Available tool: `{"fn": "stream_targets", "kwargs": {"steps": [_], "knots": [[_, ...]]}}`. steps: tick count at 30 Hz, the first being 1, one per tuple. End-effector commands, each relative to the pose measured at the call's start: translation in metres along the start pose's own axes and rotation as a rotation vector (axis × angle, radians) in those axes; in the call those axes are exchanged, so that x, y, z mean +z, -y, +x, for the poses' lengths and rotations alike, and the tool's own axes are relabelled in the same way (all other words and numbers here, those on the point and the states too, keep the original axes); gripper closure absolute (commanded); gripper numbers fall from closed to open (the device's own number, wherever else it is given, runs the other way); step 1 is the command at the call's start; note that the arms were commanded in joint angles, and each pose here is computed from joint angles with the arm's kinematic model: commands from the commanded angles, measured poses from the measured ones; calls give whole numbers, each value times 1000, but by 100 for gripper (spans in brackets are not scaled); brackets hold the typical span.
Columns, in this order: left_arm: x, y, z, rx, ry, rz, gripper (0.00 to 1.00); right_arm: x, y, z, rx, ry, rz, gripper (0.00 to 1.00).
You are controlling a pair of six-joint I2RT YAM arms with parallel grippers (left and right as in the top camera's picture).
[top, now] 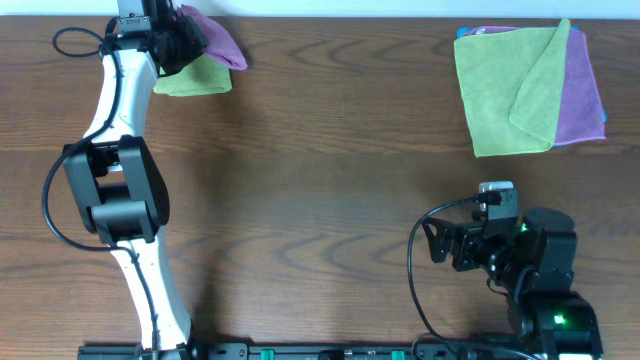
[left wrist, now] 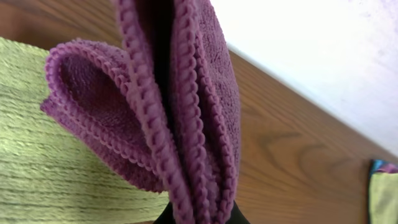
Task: Fold the cloth
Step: 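Lower the pink cloth onto the green cloth with the left gripper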
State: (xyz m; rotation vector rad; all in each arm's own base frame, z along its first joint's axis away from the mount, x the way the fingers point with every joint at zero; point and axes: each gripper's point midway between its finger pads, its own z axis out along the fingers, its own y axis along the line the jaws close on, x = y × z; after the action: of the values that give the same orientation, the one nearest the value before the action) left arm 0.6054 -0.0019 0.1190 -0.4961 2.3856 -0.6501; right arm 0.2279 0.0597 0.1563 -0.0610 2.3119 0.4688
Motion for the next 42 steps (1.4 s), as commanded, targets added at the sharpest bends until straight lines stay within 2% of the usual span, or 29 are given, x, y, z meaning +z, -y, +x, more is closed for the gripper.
{"fn": "stream_targets", "kwargs": {"steps": [1, 19, 30, 32, 36, 38, 42], "knots": [[-4, -9, -12, 73, 33, -50, 95, 0, 3, 2, 20, -1, 10, 1], [-11, -47, -18, 131, 60, -242, 95, 0, 3, 2, 19, -1, 10, 1], [-18, -70, -10, 184, 18, -349, 94, 0, 3, 2, 19, -1, 10, 1], [-19, -75, -9, 184, 15, -375, 86, 0, 3, 2, 19, -1, 10, 1], [-24, -85, -10, 186, 21, -436, 62, 0, 3, 2, 19, -1, 10, 1], [-25, -88, -12, 187, 28, -458, 46, 0, 3, 2, 20, -1, 10, 1], [-29, -94, -15, 189, 42, -501, 33, 0, 3, 2, 19, -1, 10, 1]]}}
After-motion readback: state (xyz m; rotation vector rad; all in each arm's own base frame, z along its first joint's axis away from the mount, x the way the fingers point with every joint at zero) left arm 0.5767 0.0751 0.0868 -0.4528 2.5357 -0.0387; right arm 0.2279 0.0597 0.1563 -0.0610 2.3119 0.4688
